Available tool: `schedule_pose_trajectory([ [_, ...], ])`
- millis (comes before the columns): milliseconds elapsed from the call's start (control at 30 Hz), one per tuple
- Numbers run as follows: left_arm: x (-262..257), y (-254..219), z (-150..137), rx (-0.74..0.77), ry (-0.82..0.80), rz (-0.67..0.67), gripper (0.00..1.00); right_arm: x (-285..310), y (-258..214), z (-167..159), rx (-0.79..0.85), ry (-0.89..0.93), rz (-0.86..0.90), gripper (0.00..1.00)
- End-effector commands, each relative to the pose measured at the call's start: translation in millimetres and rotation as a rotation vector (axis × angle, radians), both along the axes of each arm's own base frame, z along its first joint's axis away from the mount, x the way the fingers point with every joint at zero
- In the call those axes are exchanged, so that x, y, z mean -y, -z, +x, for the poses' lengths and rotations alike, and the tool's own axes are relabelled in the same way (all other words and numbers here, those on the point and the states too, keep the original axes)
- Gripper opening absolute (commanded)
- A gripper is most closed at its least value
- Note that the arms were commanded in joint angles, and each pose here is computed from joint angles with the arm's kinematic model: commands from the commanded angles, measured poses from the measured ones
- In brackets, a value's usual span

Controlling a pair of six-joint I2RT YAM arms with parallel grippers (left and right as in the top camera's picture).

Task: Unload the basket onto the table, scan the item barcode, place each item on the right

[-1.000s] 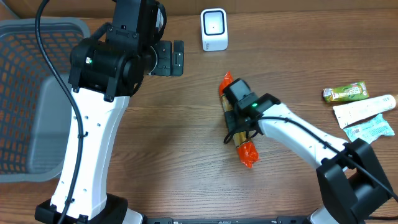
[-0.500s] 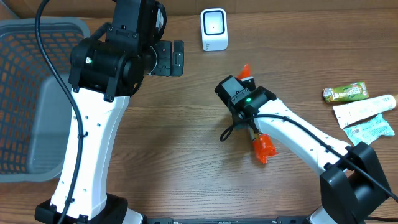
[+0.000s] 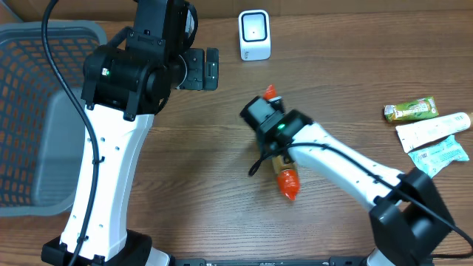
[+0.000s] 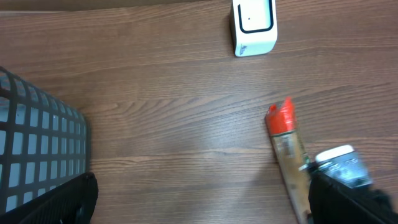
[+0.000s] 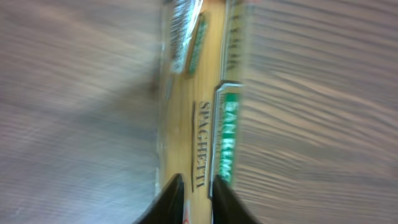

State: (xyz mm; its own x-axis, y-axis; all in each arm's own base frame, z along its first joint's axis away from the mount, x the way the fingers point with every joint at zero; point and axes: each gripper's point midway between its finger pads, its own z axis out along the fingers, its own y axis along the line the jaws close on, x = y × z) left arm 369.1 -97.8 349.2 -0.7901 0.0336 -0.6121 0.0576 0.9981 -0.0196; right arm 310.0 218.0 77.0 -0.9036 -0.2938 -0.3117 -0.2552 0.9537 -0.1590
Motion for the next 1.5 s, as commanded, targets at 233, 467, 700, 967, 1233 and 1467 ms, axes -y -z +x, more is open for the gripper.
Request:
schedule_pose_trajectory([
  [233,-2.6,0.7,2.3,0.002,0.005,0.019,1.00,-77.6,7.2,-39.8,-0.070,-0.249,0.111,0.35],
  [467,-2.7,0.5,2.2,0.002,0.005,0.019,1.00,-46.5,-20.0,-13.9,-0.050,-0.145,0.128,0.48],
  [700,-2.6,0.7,2.3,0.002,0.005,0.019,1.00,15.2,-69.1,23.7,-0.013,-0.004,0.244,0.96],
  [967,-2.6,0.7,2.3,0.002,0.005,0.019,1.00,30.4,-10.5,2.6,-0.374,-0.196,0.616,1.00],
  [1233,-2.6,0.7,2.3,0.002,0.005,0.019,0.99,22.3,38.4,-17.2,-0.511,-0.264,0.668,1.00],
  [1467,-2.6,0.7,2.3,0.002,0.005,0.019,1.00,7.2,58.0,-23.4,-0.562,-0.286,0.697,1.00],
])
